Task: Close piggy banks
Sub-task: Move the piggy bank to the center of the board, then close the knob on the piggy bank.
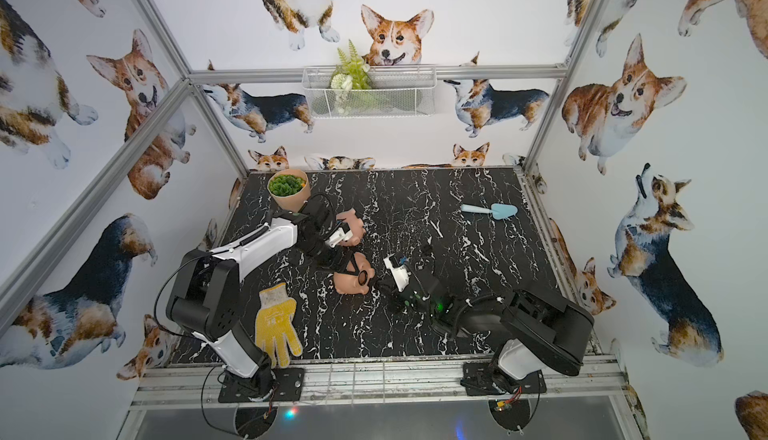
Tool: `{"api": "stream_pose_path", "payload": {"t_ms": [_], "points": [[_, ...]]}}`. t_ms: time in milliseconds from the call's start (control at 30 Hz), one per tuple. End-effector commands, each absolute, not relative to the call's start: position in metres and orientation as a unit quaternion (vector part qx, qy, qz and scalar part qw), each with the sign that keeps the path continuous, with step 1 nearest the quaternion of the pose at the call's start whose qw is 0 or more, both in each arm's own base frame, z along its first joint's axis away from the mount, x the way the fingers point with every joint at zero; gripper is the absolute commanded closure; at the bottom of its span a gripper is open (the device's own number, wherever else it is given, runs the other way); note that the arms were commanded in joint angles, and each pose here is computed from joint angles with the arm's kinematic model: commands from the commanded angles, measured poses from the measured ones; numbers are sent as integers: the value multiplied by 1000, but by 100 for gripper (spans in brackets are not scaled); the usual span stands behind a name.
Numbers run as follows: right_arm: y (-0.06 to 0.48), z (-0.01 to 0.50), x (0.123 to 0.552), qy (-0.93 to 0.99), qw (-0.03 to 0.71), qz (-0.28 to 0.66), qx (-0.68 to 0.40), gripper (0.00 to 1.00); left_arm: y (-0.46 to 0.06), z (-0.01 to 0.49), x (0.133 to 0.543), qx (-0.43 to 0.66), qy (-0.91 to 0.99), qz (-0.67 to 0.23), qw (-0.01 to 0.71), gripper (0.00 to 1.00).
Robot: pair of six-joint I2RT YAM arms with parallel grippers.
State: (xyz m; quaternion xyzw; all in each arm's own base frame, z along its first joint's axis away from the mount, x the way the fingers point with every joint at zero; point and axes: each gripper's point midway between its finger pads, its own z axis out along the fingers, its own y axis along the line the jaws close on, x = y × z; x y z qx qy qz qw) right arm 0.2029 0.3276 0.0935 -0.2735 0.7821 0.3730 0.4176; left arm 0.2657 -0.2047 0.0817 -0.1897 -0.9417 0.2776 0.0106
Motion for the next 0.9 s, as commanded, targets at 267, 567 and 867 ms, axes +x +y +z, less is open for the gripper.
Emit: {"api": "stream_pose_path", "payload": {"t_ms": [267,567,867], "points": [[319,109,206,717,499,320,-366,100,-206,76,270,-200,-945,259,22,12],[317,103,216,698,487,342,-399,100,-207,79,274,-215,-943,254,30,11],[326,104,222,673,488,355,-427,100,-209,82,275,-226,-940,254,38,11]]}}
